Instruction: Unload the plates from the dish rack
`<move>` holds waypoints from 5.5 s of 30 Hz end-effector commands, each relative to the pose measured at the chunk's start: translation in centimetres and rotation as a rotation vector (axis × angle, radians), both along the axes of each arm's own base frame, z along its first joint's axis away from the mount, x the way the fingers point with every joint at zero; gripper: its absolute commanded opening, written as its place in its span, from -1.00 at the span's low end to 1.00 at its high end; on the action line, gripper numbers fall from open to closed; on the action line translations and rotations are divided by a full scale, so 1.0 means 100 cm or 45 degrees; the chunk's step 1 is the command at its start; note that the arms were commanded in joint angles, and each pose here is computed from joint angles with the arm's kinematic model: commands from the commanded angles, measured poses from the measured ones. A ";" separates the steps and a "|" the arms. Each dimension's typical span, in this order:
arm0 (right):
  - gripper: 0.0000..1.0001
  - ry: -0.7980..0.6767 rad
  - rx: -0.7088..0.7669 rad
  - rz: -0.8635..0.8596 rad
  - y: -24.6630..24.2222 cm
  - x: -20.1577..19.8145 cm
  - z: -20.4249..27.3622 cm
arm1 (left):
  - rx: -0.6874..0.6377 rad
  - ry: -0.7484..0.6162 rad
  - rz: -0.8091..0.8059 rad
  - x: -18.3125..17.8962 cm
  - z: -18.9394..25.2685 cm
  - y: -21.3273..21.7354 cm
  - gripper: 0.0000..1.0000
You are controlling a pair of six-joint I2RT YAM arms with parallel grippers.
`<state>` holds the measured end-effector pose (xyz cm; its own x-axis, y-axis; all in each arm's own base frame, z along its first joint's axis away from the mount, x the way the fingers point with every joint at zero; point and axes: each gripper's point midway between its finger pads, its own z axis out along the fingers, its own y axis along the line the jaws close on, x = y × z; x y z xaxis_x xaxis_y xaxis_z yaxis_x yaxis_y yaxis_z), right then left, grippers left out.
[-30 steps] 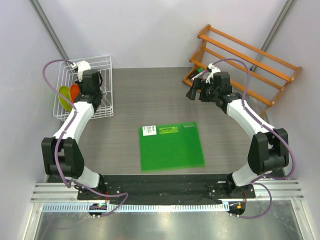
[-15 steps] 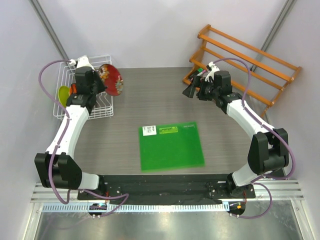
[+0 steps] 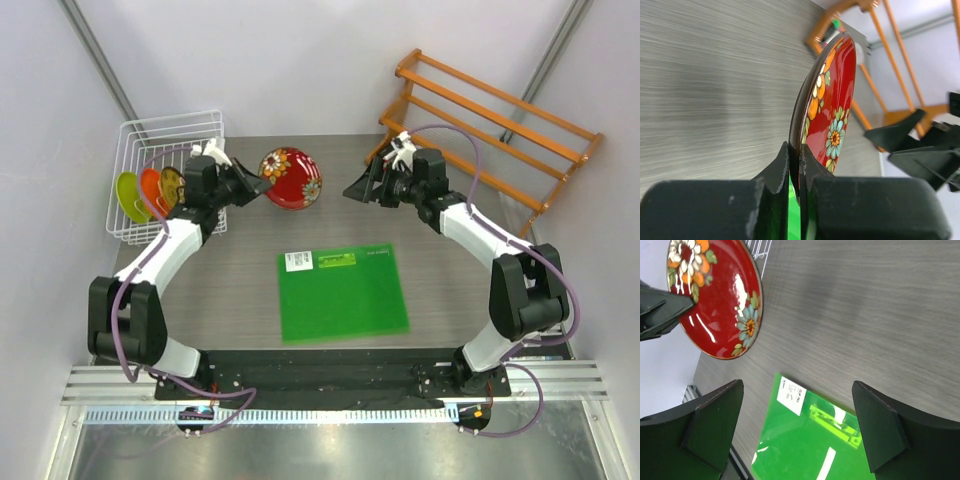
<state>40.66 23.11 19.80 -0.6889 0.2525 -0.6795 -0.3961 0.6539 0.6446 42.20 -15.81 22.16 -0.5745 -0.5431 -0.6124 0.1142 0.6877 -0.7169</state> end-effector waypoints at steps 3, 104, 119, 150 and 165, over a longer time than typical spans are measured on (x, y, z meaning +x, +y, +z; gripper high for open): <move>0.90 -0.037 0.103 0.082 0.020 -0.003 0.008 | -0.204 -0.216 -0.187 0.004 0.050 -0.052 -1.00; 0.18 0.256 -0.529 -0.422 -0.087 0.047 -0.091 | 0.938 0.008 0.930 0.007 0.000 0.224 0.99; 0.21 0.114 -0.498 -0.436 -0.091 0.035 -0.042 | 0.978 0.068 1.056 0.050 -0.036 0.272 0.99; 0.20 0.189 -0.509 -0.369 -0.083 0.040 -0.072 | 1.004 0.200 1.070 0.069 -0.080 0.299 -0.96; 0.20 0.185 -0.484 -0.355 -0.081 0.030 -0.065 | 1.084 0.028 1.037 0.045 0.002 0.285 -1.00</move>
<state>44.04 14.44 11.31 -0.7490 0.2001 -0.6316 -0.0554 0.9311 0.3606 47.33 12.20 14.96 -0.4157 -0.2106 -0.8848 -0.5519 0.8316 0.0614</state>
